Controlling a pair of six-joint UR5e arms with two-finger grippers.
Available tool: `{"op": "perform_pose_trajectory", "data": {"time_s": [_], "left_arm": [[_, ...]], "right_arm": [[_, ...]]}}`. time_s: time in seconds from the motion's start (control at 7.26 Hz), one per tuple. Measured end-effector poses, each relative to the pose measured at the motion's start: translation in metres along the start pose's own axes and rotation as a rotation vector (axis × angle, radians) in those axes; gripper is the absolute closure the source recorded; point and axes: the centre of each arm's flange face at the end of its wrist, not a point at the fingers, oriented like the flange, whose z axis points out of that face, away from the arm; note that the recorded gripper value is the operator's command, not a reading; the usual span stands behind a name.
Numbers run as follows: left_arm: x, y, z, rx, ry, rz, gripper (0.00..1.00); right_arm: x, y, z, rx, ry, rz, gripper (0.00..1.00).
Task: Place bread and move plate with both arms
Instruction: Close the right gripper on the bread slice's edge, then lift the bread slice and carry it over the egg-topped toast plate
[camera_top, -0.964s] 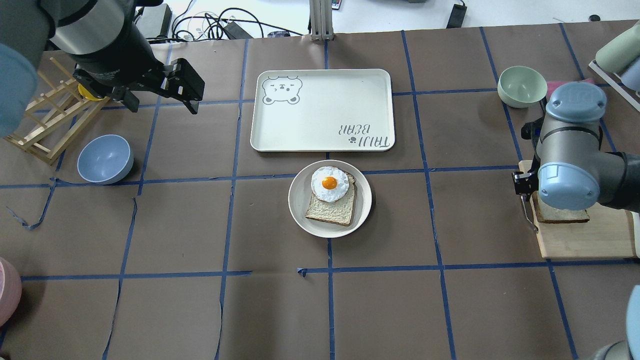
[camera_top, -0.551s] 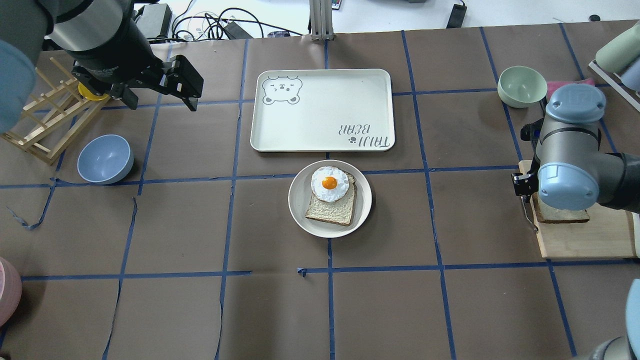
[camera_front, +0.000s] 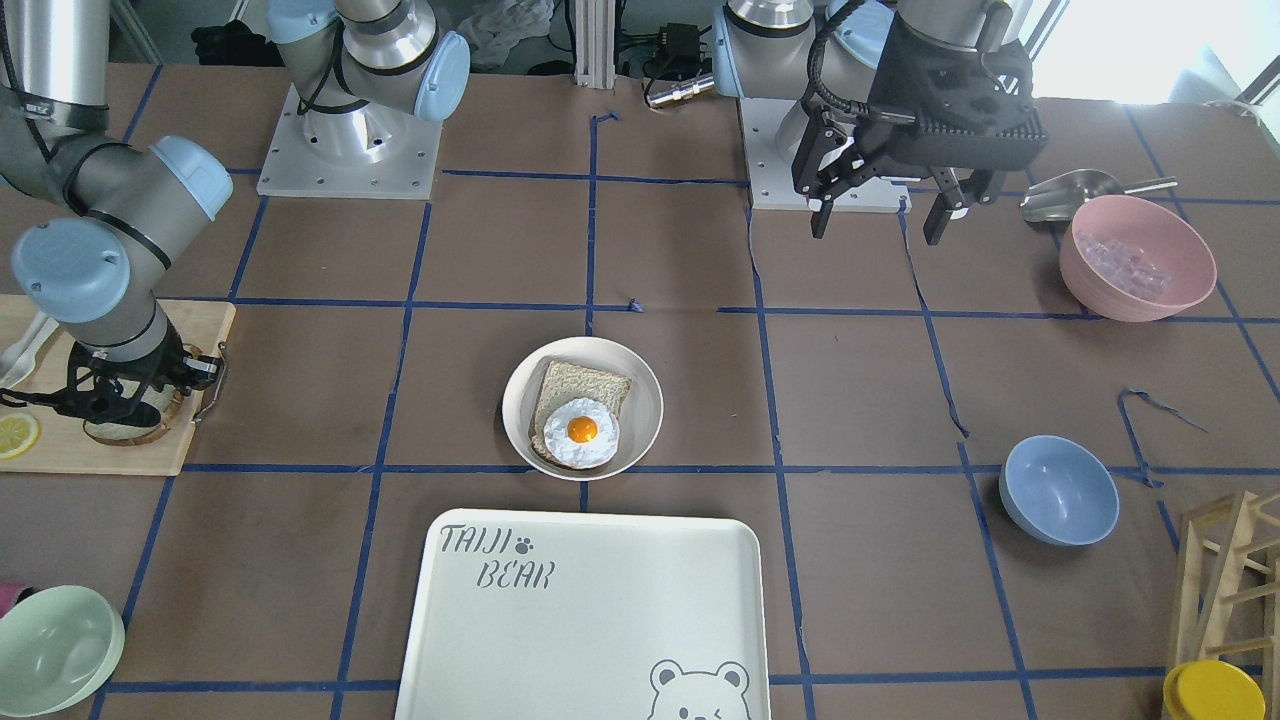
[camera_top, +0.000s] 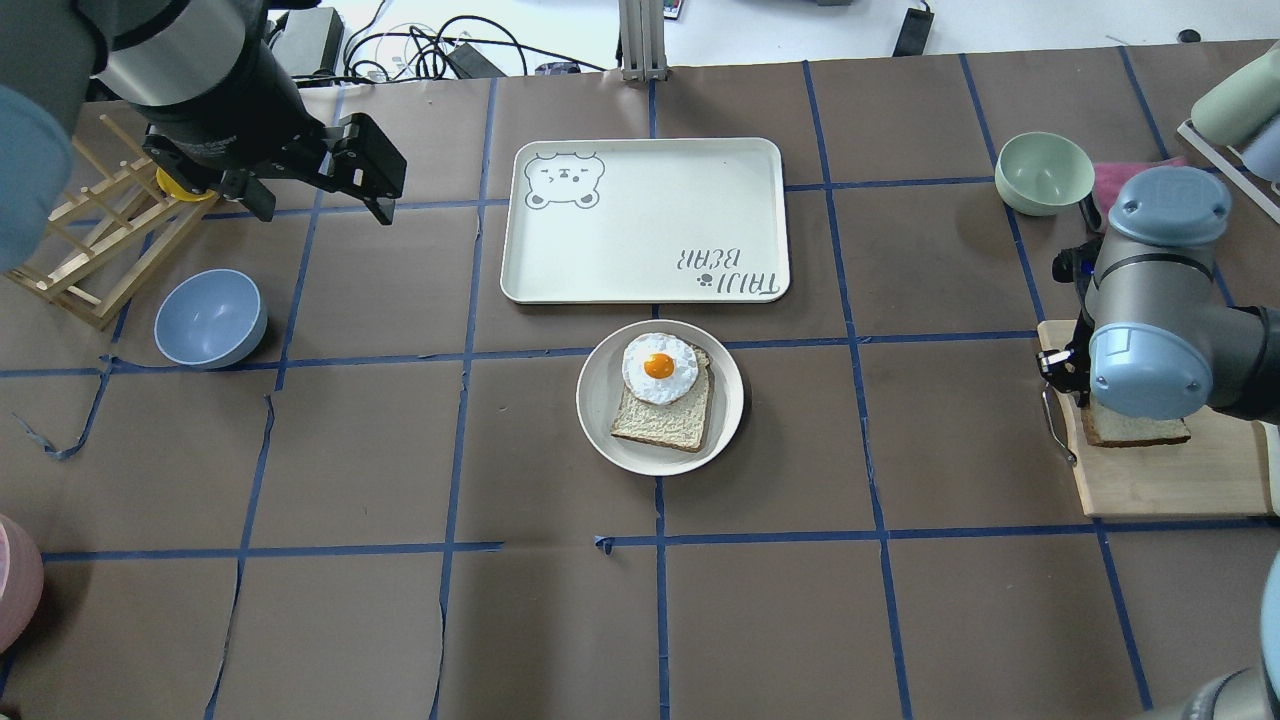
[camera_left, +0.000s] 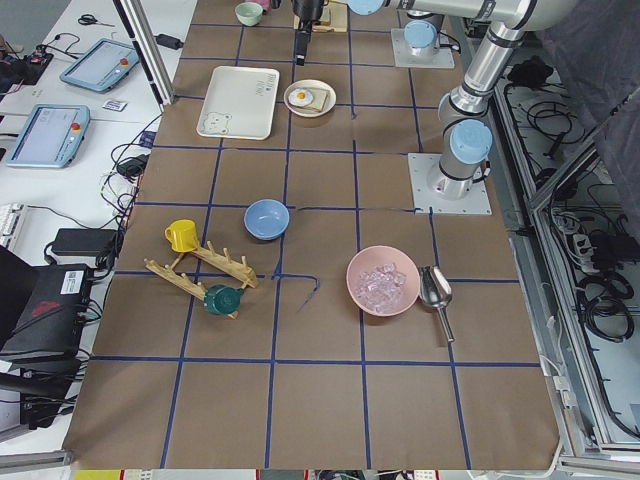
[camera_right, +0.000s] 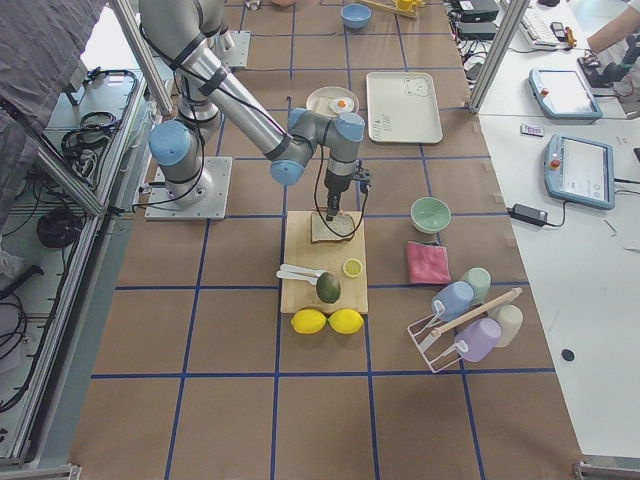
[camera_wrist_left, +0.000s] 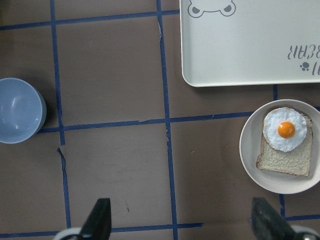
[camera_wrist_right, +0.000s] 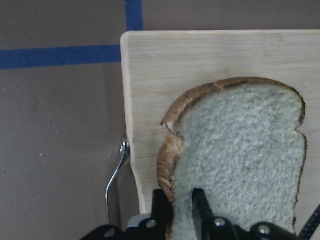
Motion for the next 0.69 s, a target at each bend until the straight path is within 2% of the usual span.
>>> {"op": "perform_pose_trajectory", "data": {"time_s": [0.14, 0.69], "left_arm": [[0.001, 0.004, 0.002, -0.014, 0.0, 0.001, 0.0], [0.001, 0.007, 0.009, -0.03, 0.005, -0.01, 0.0]], "right_arm": [[0.0, 0.0, 0.0, 0.0, -0.001, -0.003, 1.0], [0.003, 0.0, -0.016, 0.022, 0.011, -0.002, 1.0]]}}
